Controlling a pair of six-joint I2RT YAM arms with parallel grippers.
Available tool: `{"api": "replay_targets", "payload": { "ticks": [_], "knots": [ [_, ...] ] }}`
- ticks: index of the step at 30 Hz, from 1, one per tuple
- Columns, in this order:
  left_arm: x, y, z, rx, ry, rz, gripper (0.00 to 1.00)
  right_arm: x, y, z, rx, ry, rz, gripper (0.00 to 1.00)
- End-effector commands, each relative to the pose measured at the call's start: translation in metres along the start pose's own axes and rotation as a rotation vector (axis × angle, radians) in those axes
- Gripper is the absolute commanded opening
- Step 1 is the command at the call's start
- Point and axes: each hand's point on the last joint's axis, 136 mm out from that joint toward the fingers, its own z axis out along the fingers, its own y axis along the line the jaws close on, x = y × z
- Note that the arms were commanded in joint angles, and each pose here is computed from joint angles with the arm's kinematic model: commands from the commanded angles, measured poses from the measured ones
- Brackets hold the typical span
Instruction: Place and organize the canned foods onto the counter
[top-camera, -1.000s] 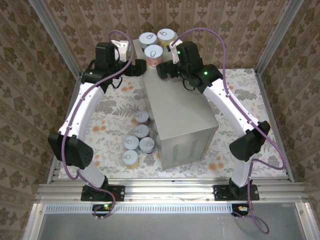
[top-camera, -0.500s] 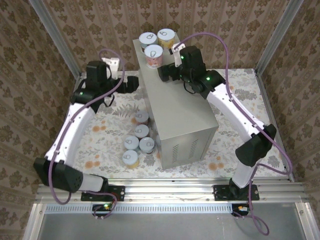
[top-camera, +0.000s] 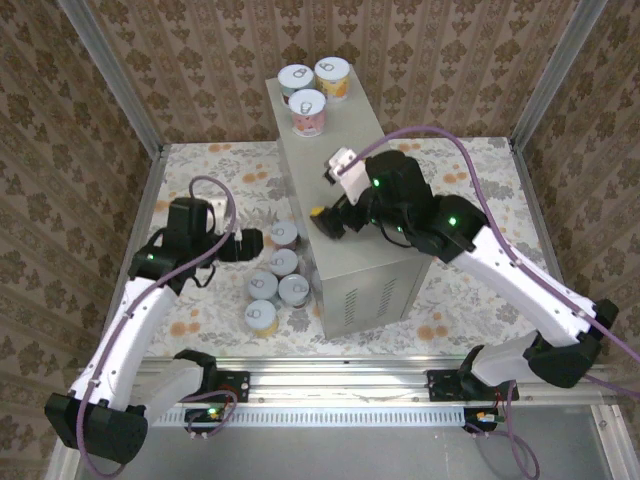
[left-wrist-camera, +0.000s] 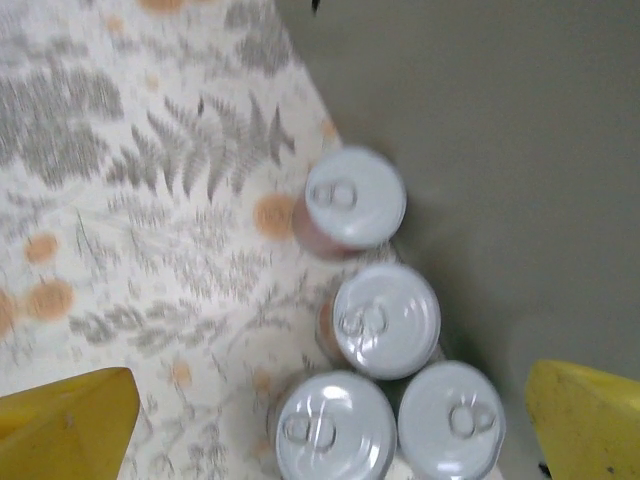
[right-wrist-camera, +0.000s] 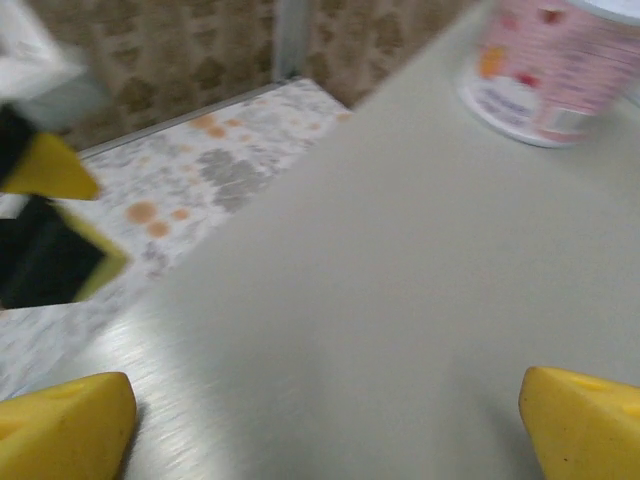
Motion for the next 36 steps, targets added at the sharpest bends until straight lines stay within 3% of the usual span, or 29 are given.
{"api": "replay_targets", "payload": {
  "ticks": [1,6,14,21,36],
  "knots": [
    [0.037,0.006,0.01,-0.04,0.099,-0.094,1.0,0.002,0.033,-0.029,-0.103,-0.005,-0.106,1.0],
    [0.079,0.018,0.015,-0.153,0.252,-0.162,1.0,0.0,0.063,-0.054,-0.176,-0.023,-0.162,1.0],
    [0.126,0.012,0.018,-0.205,0.468,-0.208,1.0,0.008,0.062,-0.066,-0.158,-0.045,-0.119,1.0],
    [0.151,0.005,0.041,-0.238,0.551,-0.206,1.0,0.009,0.061,-0.069,-0.152,-0.086,-0.102,1.0],
    [0.188,-0.002,0.054,-0.279,0.642,-0.227,0.99,0.013,0.059,-0.055,-0.134,-0.082,-0.127,1.0]
  ]
}}
